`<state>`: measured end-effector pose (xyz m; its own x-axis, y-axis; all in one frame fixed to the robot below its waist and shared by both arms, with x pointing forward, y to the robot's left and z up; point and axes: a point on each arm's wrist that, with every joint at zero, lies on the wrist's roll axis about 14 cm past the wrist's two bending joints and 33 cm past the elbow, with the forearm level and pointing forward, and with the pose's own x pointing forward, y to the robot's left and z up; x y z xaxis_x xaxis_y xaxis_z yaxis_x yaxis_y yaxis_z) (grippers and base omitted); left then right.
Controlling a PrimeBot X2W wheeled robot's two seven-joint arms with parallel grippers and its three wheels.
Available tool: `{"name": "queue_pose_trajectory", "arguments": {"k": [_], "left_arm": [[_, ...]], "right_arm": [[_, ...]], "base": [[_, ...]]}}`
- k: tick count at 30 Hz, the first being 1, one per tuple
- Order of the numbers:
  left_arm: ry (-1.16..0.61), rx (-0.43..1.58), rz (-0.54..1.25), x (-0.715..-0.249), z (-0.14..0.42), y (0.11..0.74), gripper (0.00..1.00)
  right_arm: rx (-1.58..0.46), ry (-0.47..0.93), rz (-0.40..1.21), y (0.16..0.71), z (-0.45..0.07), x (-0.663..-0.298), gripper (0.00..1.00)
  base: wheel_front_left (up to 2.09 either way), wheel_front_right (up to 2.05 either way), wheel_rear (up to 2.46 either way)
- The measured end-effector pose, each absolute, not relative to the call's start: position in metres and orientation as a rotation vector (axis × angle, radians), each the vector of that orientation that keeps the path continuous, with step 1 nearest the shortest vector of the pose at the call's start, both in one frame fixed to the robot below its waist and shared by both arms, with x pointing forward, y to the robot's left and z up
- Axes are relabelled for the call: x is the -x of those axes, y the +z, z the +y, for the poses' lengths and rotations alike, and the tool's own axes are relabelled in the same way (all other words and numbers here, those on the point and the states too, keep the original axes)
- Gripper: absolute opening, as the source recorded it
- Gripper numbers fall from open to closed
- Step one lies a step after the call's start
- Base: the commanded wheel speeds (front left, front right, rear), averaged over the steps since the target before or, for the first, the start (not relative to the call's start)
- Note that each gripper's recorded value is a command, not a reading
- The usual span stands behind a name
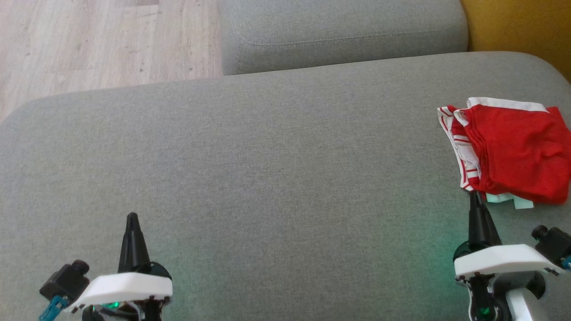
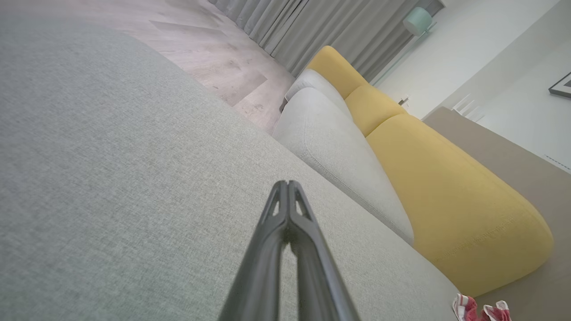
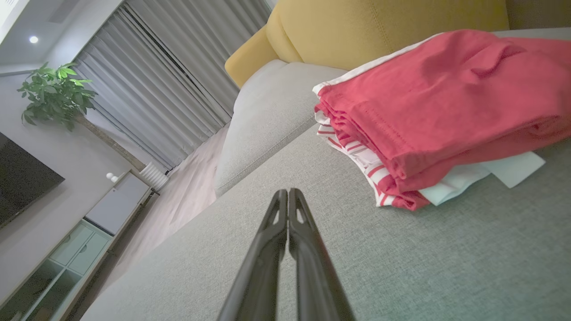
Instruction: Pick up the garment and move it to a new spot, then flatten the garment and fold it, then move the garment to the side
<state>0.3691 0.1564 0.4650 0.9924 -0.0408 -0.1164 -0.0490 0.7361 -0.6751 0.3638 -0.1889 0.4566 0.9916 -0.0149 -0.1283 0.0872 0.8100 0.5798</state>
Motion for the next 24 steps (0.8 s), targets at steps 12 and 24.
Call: {"name": "queue_pose_trajectory", "arguments": {"k": [12,24], "left_arm": [[0.025,0.865,0.142,-0.3684,0.1610,0.4628,0.00],[0.044,0.986,0.153,-0.3682,0.1659,0.4614,0.00]], "right_arm": [[-0.763,-0.079,0.116,0.4590,-0.1936,-0.3664,0.00],[-0.901,-0.098,0.115,0.4595,-0.1970,-0.3669,0.00]], "base": [[0.00,0.00,0.00],[0.00,0.00,0.00]]}}
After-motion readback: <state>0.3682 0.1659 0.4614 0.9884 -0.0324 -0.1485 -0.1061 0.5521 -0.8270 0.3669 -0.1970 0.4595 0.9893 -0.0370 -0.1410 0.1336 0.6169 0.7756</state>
